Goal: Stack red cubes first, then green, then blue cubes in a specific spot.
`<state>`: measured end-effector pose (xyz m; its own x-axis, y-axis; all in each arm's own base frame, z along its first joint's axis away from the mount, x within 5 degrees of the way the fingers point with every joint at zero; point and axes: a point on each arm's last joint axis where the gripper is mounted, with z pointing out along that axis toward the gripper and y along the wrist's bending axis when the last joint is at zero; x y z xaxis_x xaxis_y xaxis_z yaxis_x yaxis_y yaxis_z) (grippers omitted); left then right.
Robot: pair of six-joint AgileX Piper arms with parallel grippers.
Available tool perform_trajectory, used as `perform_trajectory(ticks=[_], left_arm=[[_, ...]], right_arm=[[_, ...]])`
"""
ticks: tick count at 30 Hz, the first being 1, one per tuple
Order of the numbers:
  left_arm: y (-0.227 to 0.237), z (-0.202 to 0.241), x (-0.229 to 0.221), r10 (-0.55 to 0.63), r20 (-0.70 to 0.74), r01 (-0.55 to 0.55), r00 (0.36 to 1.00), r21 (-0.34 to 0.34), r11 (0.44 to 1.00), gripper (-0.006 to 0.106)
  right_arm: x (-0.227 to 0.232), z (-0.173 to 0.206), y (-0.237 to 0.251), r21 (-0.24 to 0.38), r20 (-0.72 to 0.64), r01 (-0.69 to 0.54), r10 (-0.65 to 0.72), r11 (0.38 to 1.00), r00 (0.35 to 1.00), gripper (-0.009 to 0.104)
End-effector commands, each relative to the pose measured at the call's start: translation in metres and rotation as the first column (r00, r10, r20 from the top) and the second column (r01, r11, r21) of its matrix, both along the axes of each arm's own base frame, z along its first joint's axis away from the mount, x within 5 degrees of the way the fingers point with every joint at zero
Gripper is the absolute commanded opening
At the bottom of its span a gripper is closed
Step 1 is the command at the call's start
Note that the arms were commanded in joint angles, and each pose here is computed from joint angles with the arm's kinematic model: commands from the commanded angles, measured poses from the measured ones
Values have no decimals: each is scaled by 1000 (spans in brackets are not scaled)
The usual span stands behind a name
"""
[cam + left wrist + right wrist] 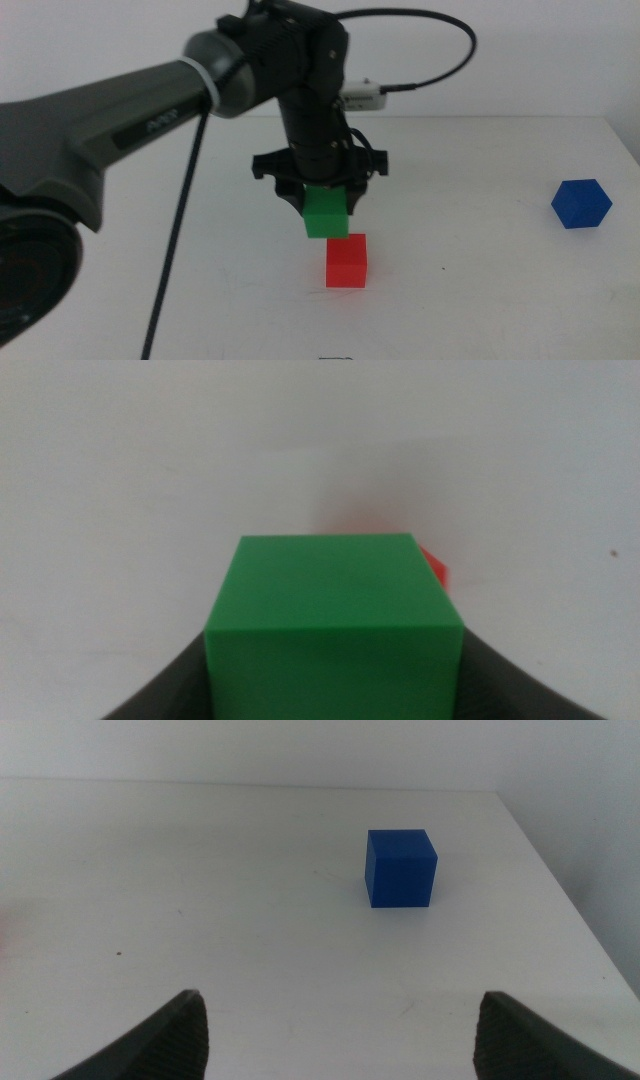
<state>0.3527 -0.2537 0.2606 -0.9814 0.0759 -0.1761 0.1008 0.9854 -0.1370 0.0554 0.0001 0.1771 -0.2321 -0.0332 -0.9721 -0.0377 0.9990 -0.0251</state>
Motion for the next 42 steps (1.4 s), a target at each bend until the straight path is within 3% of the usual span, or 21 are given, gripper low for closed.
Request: perform_trajectory(ticks=[1,24,36,37,42], left_arm=[[-3,31,-18,1,-9,-1,1000,-10,1000,28],[-23,13,-17,-17,-76,13,997,-51,999,28],[-21,4,-18,-12,-95,10,995,-22,1000,28],[-21,4,-18,-31,-90,30,995,-20,999,49],[-21,4,-18,-65,-85,64,994,-18,998,75]], right_arm=[[2,12,1,-14,78,-5,6,1000,997,68],[2,12,1,-14,78,-5,6,1000,997,68],[2,12,1,-14,78,-5,6,1000,997,68],[2,12,1,-14,78,-5,6,1000,997,68],[2,12,1,-14,78,-5,6,1000,997,68]])
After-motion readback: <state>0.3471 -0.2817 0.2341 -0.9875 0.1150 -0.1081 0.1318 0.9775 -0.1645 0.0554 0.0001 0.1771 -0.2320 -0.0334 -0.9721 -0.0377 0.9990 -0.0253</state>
